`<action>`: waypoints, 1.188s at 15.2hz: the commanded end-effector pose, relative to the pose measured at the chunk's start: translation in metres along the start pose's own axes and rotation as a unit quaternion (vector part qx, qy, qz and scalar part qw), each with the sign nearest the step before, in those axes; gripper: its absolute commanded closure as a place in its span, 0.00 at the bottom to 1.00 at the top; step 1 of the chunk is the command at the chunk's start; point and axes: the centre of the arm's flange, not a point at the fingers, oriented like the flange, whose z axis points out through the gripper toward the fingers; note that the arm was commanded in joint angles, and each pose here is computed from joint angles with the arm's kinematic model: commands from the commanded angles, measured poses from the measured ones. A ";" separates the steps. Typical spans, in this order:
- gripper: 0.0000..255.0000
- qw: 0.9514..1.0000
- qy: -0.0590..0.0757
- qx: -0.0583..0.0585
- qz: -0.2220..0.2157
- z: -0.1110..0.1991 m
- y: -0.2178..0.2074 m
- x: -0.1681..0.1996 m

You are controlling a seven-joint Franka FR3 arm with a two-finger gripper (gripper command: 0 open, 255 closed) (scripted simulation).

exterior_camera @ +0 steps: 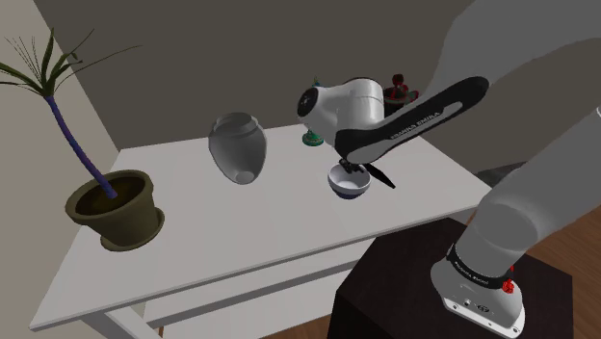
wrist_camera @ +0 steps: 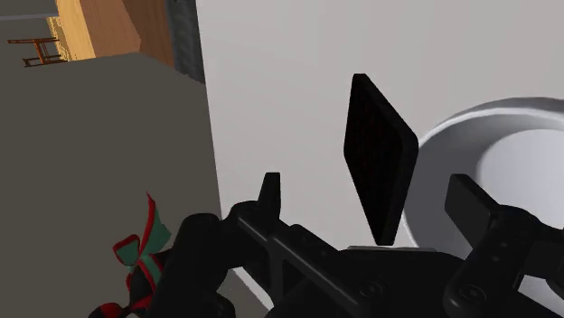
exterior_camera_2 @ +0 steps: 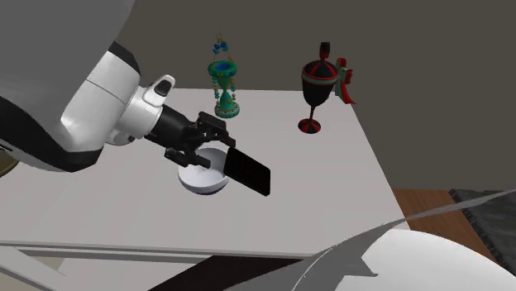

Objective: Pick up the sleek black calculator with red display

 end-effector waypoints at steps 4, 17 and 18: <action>0.00 0.999 -0.002 -0.044 0.017 0.034 -0.029 0.003; 1.00 0.999 -0.002 -0.044 0.017 0.051 -0.047 0.000; 1.00 0.999 -0.002 -0.044 0.017 0.052 -0.048 0.000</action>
